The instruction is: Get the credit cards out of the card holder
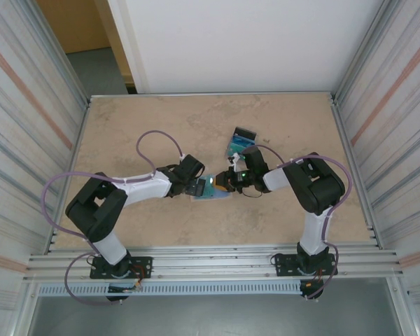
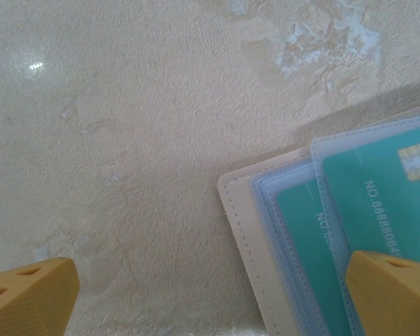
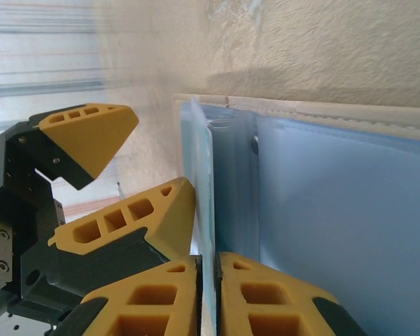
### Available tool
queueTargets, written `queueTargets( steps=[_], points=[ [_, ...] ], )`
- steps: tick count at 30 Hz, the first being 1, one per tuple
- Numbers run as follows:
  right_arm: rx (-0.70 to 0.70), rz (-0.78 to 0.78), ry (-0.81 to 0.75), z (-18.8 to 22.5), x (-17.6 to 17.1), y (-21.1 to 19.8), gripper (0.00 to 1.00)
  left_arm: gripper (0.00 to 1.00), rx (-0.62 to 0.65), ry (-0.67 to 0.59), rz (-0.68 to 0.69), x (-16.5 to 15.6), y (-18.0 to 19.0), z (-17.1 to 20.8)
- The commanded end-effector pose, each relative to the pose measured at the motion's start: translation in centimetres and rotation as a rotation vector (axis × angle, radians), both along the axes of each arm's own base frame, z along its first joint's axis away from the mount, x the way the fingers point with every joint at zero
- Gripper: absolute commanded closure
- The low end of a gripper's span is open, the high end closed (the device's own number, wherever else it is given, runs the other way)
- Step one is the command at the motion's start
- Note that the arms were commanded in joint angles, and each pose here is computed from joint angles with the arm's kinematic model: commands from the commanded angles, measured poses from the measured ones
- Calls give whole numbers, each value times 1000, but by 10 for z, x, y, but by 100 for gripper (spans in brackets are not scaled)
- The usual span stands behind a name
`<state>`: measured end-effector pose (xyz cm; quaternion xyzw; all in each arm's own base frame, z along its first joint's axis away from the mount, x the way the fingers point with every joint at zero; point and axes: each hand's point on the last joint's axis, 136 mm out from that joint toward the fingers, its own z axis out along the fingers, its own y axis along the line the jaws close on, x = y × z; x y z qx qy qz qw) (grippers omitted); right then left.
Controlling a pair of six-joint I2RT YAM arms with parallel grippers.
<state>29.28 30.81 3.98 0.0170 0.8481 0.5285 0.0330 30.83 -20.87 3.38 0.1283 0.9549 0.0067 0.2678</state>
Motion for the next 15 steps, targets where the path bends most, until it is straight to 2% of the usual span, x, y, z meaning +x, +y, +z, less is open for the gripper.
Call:
queueTargets(
  steps=[1,6,11,15],
  points=[
    [32,24,4,1,-2,11,84,1,41,49,-3,-8,5,-14],
    [42,26,2,1,0,15,84,1,40,53,-1,-11,7,-14],
    [51,21,-4,4,1,14,91,1,47,53,10,-13,11,-15],
    [55,3,-15,9,3,6,93,1,51,52,23,-14,16,-14]
  ],
)
